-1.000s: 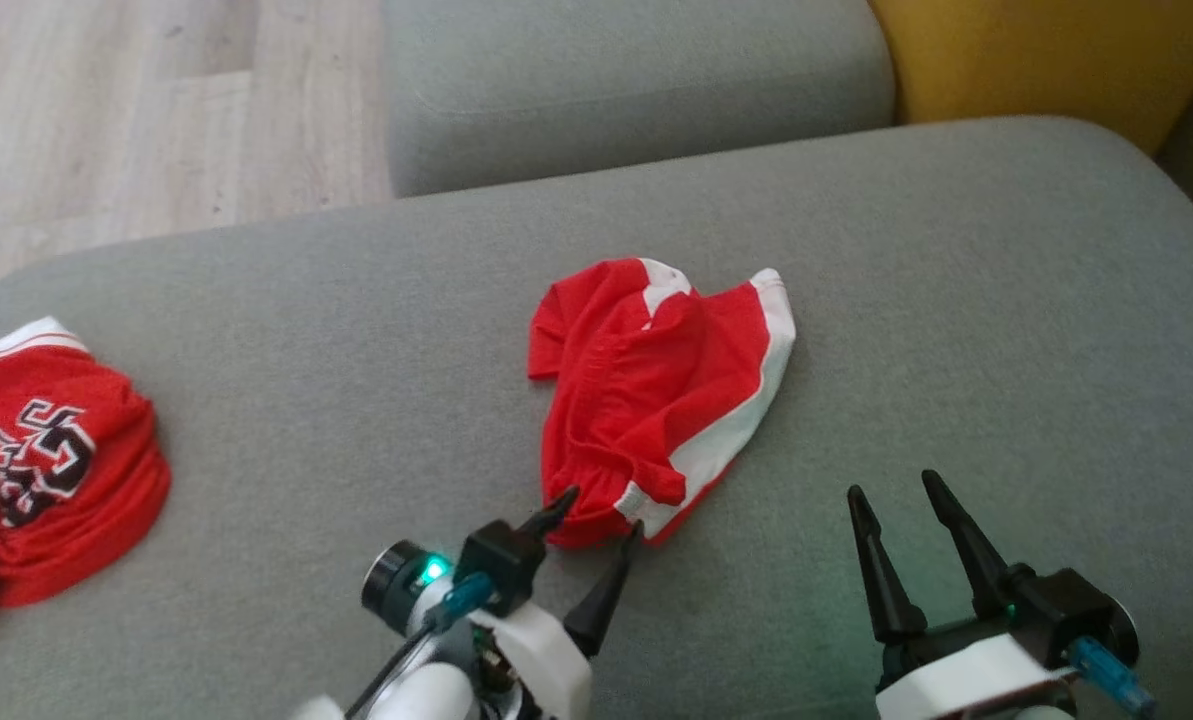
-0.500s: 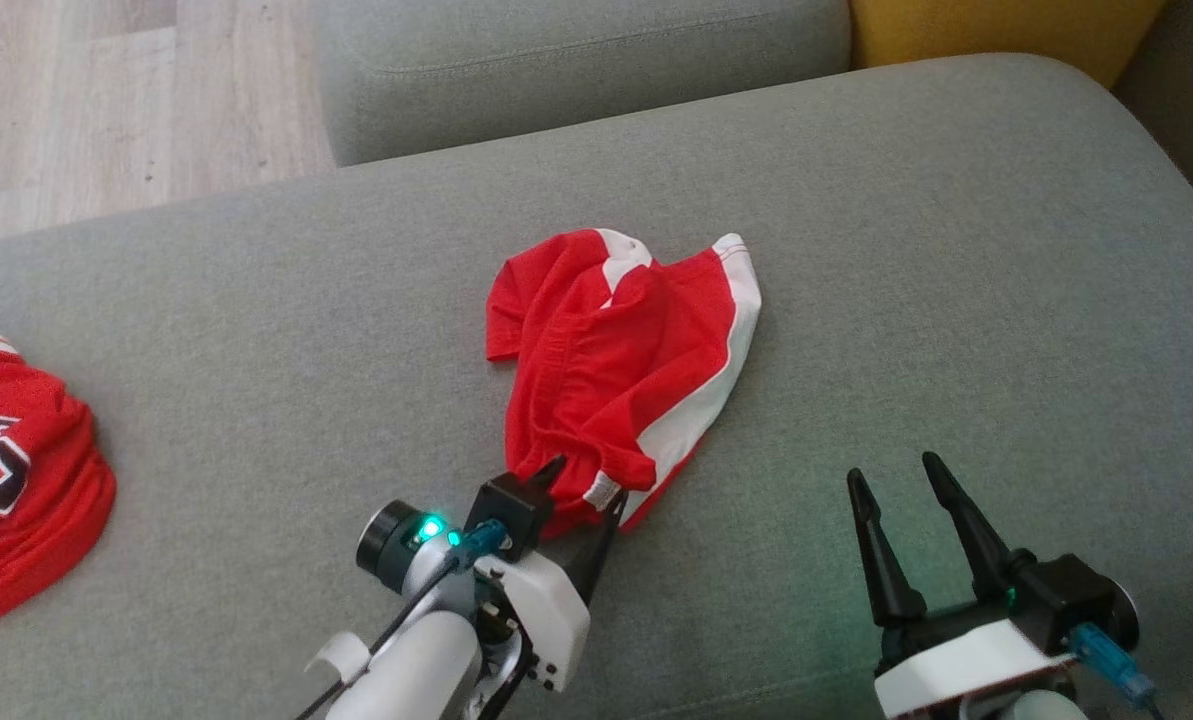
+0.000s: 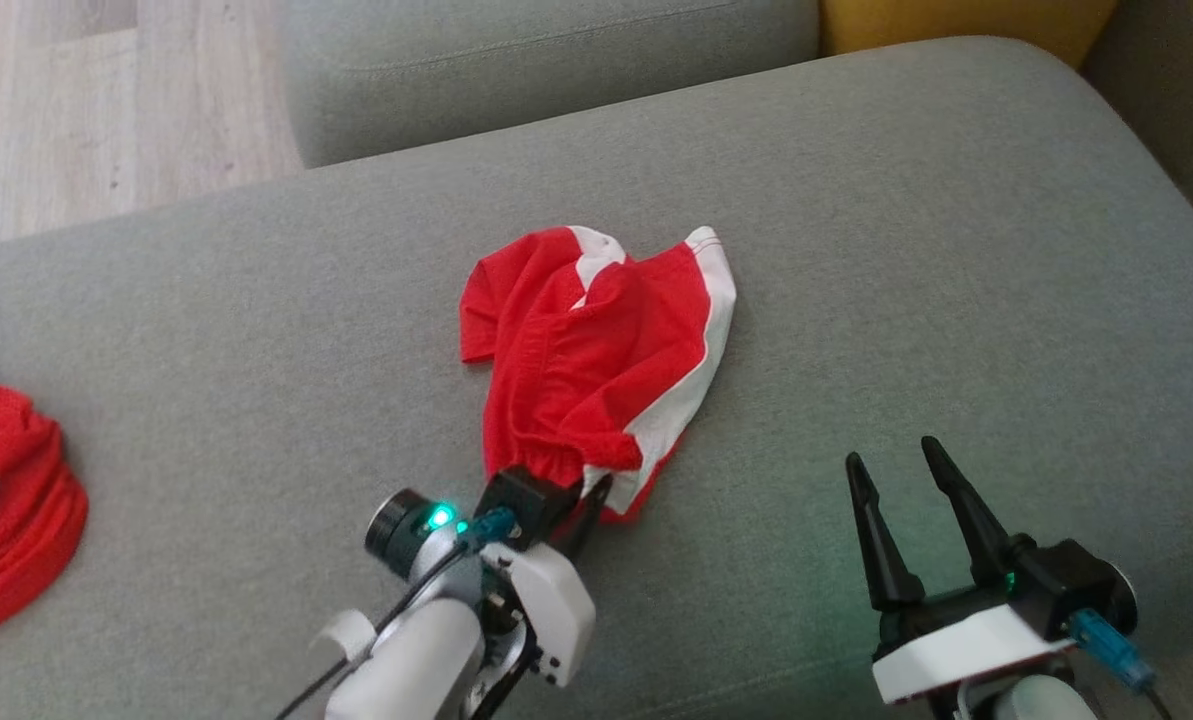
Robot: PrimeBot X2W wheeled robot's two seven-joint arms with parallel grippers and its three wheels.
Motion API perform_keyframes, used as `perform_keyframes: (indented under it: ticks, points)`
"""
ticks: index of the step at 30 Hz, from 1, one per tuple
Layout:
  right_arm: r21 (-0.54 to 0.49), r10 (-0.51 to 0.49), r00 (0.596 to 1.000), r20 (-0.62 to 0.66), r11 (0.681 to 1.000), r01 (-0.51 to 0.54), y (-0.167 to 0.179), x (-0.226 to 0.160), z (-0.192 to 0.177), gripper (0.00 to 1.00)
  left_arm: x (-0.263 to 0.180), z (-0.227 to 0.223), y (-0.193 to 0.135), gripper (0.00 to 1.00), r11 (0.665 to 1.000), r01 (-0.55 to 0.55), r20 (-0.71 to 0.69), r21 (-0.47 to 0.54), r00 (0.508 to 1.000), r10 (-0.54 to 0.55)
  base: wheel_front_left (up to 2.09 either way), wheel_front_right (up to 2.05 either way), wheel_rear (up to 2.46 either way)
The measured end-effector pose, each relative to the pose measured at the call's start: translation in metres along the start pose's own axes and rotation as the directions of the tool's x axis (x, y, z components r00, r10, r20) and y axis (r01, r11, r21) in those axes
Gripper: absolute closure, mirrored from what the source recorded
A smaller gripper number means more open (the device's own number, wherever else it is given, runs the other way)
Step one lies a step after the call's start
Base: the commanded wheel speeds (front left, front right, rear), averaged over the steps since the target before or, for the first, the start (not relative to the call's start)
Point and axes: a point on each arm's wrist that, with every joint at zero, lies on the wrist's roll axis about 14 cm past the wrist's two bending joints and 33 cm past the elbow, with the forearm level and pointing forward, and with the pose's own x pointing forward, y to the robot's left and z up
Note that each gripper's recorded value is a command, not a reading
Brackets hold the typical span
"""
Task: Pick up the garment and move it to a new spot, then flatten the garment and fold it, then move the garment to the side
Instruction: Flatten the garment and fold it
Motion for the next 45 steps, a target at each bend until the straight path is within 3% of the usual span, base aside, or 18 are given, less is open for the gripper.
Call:
perform_keyframes:
  ticks: [4,8,10,16,20,22,25,30,33,35,40,45]
  points:
    - [0.001,-0.017,1.000,0.008,1.000,0.017,-0.004,-0.003,0.002,0.00,0.008,0.022,-0.014,1.00,0.996,0.085,0.049,0.036,0.995,-0.086,0.00,0.00,0.00]
    - [0.000,-0.039,0.999,0.032,0.999,0.039,-0.010,-0.005,0.010,0.00,0.025,0.080,-0.032,1.00,0.972,0.189,0.151,0.139,0.966,-0.210,0.00,0.00,0.00]
    - [-0.004,-0.055,0.997,0.048,0.998,0.055,-0.014,-0.006,0.015,0.00,0.033,0.113,-0.046,1.00,0.940,0.243,0.188,0.239,0.938,-0.290,0.00,0.00,0.00]
    - [0.000,-0.114,0.991,0.067,0.993,0.114,-0.029,-0.017,0.020,0.00,0.040,0.191,-0.084,1.00,0.795,0.351,0.218,0.494,0.836,-0.504,0.00,0.00,0.00]
    - [0.004,-0.129,0.989,0.076,0.992,0.129,-0.032,-0.021,0.022,0.00,0.034,0.233,-0.088,1.00,0.754,0.342,0.262,0.562,0.791,-0.554,0.00,0.00,0.00]
    - [0.005,-0.132,0.988,0.078,0.991,0.132,-0.033,-0.020,0.023,0.00,0.029,0.239,-0.083,1.00,0.758,0.343,0.274,0.555,0.784,-0.556,0.00,0.00,0.00]
    - [0.005,-0.123,0.989,0.080,0.992,0.123,-0.032,-0.017,0.024,0.00,0.025,0.219,-0.064,1.00,0.788,0.355,0.250,0.503,0.813,-0.526,0.00,0.00,0.00]
    - [-0.011,-0.061,0.996,0.068,0.998,0.062,-0.019,0.000,0.022,0.00,0.012,0.135,-0.007,1.00,0.896,0.323,0.180,0.304,0.904,-0.387,0.00,0.00,0.00]
    - [-0.027,-0.021,0.999,0.039,0.999,0.022,-0.014,0.010,0.015,0.00,-0.001,0.087,0.025,1.00,0.960,0.240,0.157,0.142,0.953,-0.261,0.00,0.00,0.00]
    - [-0.032,0.002,1.000,0.016,0.999,-0.001,-0.011,0.016,0.008,0.00,-0.009,0.070,0.046,1.00,0.985,0.163,0.159,0.060,0.972,-0.171,0.00,0.00,0.00]
    - [-0.025,0.059,0.997,-0.051,0.998,-0.060,0.000,0.028,-0.012,0.00,-0.021,0.063,0.106,1.00,0.993,-0.045,0.199,-0.107,0.978,0.066,0.00,0.00,0.00]
    - [0.008,0.115,0.981,-0.157,0.993,-0.115,0.013,0.021,-0.044,0.00,-0.028,0.076,0.162,1.00,0.971,-0.204,0.263,-0.127,0.937,0.232,0.00,0.00,0.00]
